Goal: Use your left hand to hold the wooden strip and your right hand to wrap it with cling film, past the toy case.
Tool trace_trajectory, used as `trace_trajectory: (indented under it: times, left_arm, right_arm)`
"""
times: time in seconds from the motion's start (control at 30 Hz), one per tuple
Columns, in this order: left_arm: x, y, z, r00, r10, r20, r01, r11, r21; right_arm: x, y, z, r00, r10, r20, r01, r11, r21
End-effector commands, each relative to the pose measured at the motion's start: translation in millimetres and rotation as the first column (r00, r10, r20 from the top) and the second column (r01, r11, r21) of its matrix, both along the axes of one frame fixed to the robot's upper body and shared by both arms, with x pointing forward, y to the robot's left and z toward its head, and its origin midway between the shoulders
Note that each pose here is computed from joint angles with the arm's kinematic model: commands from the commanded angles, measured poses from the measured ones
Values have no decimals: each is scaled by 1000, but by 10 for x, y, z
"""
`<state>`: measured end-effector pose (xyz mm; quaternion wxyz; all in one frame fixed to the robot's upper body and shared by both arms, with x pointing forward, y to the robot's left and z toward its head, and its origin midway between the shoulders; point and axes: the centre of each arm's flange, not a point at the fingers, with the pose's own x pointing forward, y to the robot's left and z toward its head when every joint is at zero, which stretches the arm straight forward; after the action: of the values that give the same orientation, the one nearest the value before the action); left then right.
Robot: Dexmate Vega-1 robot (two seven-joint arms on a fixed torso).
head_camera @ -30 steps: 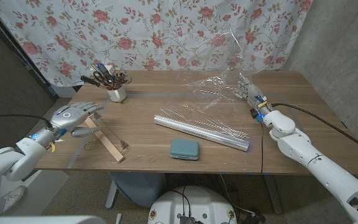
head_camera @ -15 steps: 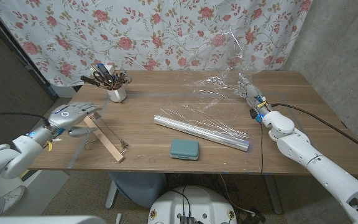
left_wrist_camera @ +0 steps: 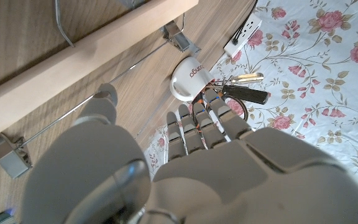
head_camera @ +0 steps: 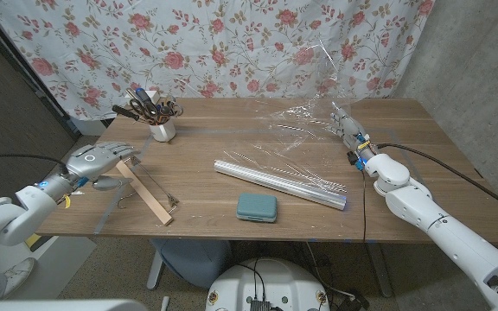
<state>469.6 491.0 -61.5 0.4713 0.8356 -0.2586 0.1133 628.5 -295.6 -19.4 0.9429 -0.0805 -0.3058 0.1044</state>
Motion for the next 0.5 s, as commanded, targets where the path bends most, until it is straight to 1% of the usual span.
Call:
trace_trajectory:
  times: [0.03,0.1,0.17,0.23,0.4,0.5]
  left_arm:
    - [75,21,-42,999,38,-32,-37,999,38]
    - [80,17,-46,998,43,-34,-42,998,46]
    - [83,-4,-51,998,61,-34,-59,995,78]
    - [89,-7,-54,996,72,-45,-68,995,76]
    - [91,-5,-62,995,89,-46,-85,992,90]
    - [97,-28,-64,990,132,-55,-124,984,125]
  right_arm:
    - [-1,-26,-14,1000,-8,-2,8,1000,1]
    - [0,-26,-17,1000,-10,-5,10,1000,5]
    - [-2,-25,-21,1000,-8,-3,8,1000,3]
    - [-2,-24,-21,1000,-9,-4,9,1000,5]
    - [-3,-22,-17,1000,-11,-3,11,1000,2]
    - [-2,-23,-20,1000,-14,-7,14,1000,8]
